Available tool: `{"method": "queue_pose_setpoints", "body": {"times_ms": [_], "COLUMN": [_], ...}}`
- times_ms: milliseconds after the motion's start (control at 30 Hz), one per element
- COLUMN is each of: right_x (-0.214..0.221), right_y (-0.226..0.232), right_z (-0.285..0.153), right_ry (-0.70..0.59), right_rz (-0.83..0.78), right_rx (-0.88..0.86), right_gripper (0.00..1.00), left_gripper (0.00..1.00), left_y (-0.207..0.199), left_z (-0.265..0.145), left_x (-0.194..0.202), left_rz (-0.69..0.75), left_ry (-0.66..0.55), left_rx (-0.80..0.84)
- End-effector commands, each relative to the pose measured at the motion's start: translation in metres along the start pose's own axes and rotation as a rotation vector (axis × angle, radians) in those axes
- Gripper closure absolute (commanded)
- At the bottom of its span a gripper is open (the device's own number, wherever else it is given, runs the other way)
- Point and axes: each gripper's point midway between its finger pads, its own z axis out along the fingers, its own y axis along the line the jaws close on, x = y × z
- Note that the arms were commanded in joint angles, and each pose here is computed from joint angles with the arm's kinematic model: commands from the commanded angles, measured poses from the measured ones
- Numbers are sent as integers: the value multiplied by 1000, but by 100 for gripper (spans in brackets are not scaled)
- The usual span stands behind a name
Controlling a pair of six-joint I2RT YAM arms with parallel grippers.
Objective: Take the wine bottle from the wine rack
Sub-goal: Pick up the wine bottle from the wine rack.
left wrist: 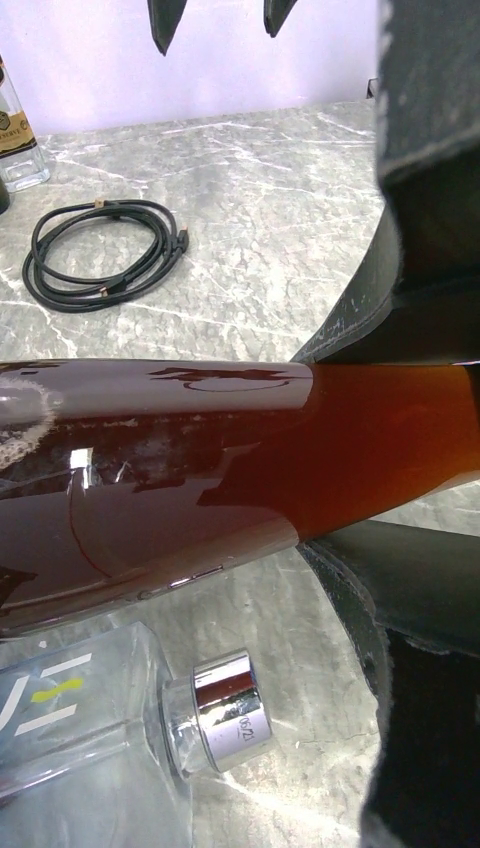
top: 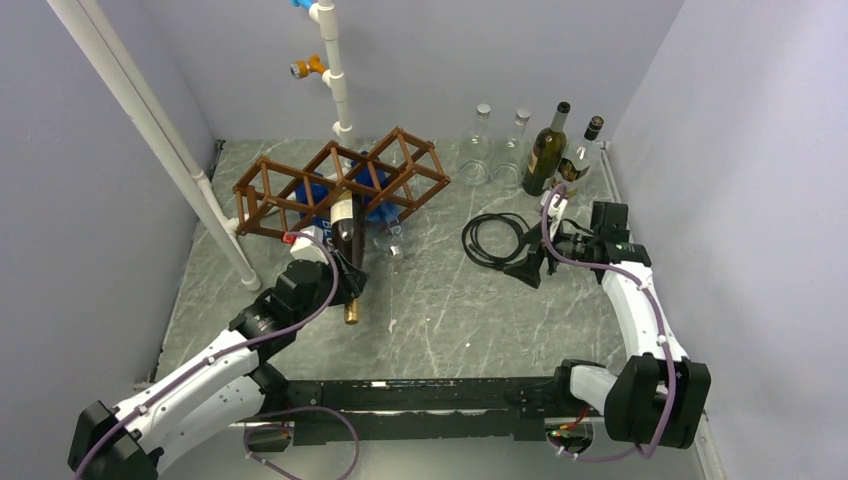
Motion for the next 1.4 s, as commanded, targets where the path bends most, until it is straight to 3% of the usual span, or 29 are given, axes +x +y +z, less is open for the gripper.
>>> {"method": "queue_pose_setpoints", "body": {"times_ms": [0,300,600,1100,1367], "right_x": [-16,-46,-74,-139,-145], "right_y": [11,47,55,72,89], "right_z": [14,54,88,182,248], "right_ry": [-28,4,5,-3,68], "right_rz": [-40,-31,29,451,683], "right_rx": [-73,-273,-336,-290,-214], "right_gripper": [0,1,1,1,0], "left_gripper": [100,100,100,100,100], "left_y": [-69,-73,-78,-81,-77], "left_z": [-29,-40,-50,-52,-53], "left_x": [-89,-93,-96,-91,-87], "left_rz": [-94,-123,-101,-59,-56], "left_ry": [-320,-335,-350,-358,-355], "left_rx": [244,275,311,347,342]}}
